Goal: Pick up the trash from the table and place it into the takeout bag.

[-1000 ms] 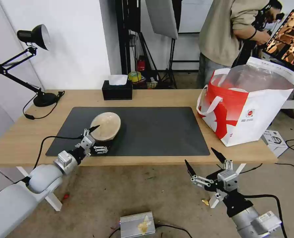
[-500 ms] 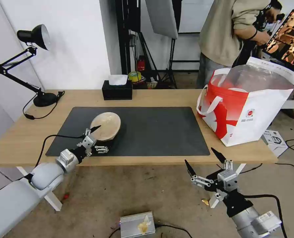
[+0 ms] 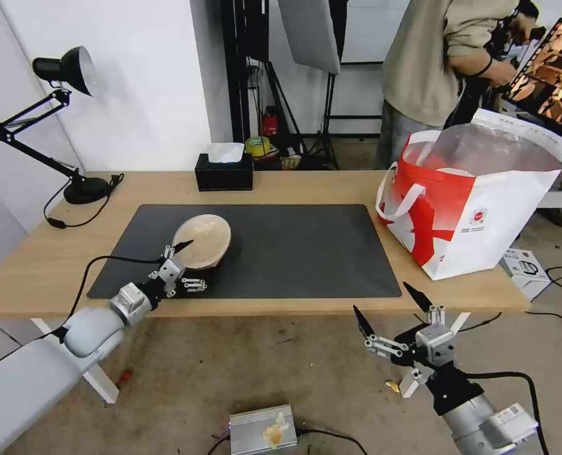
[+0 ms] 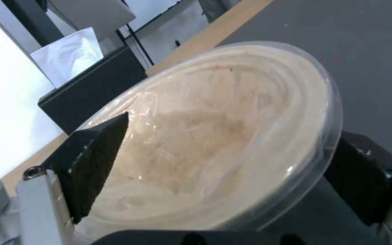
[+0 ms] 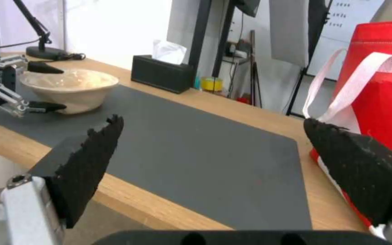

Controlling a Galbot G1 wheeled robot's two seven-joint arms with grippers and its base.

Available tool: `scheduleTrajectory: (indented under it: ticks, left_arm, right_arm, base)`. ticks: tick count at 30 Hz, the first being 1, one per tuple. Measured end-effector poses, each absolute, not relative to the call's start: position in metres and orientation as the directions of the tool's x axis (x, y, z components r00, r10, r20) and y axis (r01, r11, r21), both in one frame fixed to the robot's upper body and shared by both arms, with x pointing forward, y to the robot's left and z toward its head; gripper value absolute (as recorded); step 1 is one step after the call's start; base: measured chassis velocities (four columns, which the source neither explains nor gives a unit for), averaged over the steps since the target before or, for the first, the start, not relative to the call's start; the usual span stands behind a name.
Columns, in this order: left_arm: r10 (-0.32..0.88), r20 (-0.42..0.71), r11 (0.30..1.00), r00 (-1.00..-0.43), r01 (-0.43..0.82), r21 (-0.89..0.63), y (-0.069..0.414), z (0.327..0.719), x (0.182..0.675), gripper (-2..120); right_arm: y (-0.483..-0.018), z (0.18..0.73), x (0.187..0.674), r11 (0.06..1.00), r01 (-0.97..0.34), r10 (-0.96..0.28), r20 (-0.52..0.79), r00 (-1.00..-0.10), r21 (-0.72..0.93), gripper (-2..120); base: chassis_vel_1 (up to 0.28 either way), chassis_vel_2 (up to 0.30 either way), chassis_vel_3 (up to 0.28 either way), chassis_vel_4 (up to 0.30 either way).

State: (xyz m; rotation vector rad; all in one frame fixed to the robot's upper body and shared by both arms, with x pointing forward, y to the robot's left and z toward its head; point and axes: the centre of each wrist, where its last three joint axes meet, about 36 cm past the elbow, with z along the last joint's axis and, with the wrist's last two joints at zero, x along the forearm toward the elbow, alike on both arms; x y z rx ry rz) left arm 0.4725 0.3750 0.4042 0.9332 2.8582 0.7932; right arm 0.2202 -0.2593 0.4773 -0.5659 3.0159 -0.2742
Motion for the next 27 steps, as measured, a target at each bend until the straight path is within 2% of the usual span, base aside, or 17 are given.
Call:
scheduleTrajectory:
  ticks: [11, 15, 16, 18, 19, 22, 23, 26, 27]
  left_arm:
    - [0.558, 0.118, 0.685, -0.822, 0.536, 0.494, 0.377, 0.400, 0.480, 98]
    - [0.560, 0.108, 0.686, -0.822, 0.532, 0.496, 0.376, 0.399, 0.483, 82]
    - [0.560, 0.108, 0.686, -0.822, 0.532, 0.496, 0.376, 0.399, 0.483, 82]
    - [0.560, 0.106, 0.688, -0.821, 0.533, 0.493, 0.375, 0.398, 0.483, 71]
    - [0.560, 0.106, 0.688, -0.821, 0.533, 0.493, 0.375, 0.398, 0.483, 71]
    - [0.560, 0.102, 0.696, -0.822, 0.533, 0.482, 0.373, 0.397, 0.483, 57]
    - [0.560, 0.102, 0.696, -0.822, 0.533, 0.482, 0.373, 0.397, 0.483, 57]
    - [0.557, 0.095, 0.702, -0.825, 0.529, 0.477, 0.372, 0.397, 0.483, 42]
    - [0.557, 0.095, 0.702, -0.825, 0.529, 0.477, 0.372, 0.397, 0.483, 42]
  right_arm:
    - [-0.259, 0.477, 0.220, 0.917, -0.354, -0.365, -0.027, -0.931, -0.185, 100]
    - [-0.259, 0.477, 0.220, 0.917, -0.354, -0.365, -0.027, -0.931, -0.185, 100]
    - [-0.259, 0.477, 0.220, 0.917, -0.354, -0.365, -0.027, -0.931, -0.185, 100]
    - [-0.259, 0.477, 0.220, 0.917, -0.354, -0.365, -0.027, -0.931, -0.185, 100]
    - [-0.259, 0.477, 0.220, 0.917, -0.354, -0.365, -0.027, -0.931, -0.185, 100]
    - [-0.259, 0.477, 0.220, 0.917, -0.354, -0.365, -0.027, -0.931, -0.185, 100]
    - [-0.259, 0.477, 0.220, 0.917, -0.354, -0.365, -0.027, -0.931, -0.185, 100]
    - [-0.259, 0.477, 0.220, 0.917, -0.354, -0.365, -0.027, -0.931, -0.185, 100]
    - [-0.259, 0.477, 0.220, 0.917, -0.354, -0.365, -0.027, -0.931, -0.185, 100]
  base:
    - [0.000, 0.000, 0.000, 0.000]
    - [0.000, 0.000, 0.000, 0.000]
    - [0.000, 0.000, 0.000, 0.000]
    - [0.000, 0.000, 0.000, 0.000]
    - [0.000, 0.000, 0.000, 0.000]
    - [0.000, 0.000, 0.000, 0.000]
    - [0.000, 0.000, 0.000, 0.000]
    - [0.000, 0.000, 0.000, 0.000]
    - [0.000, 0.000, 0.000, 0.000]
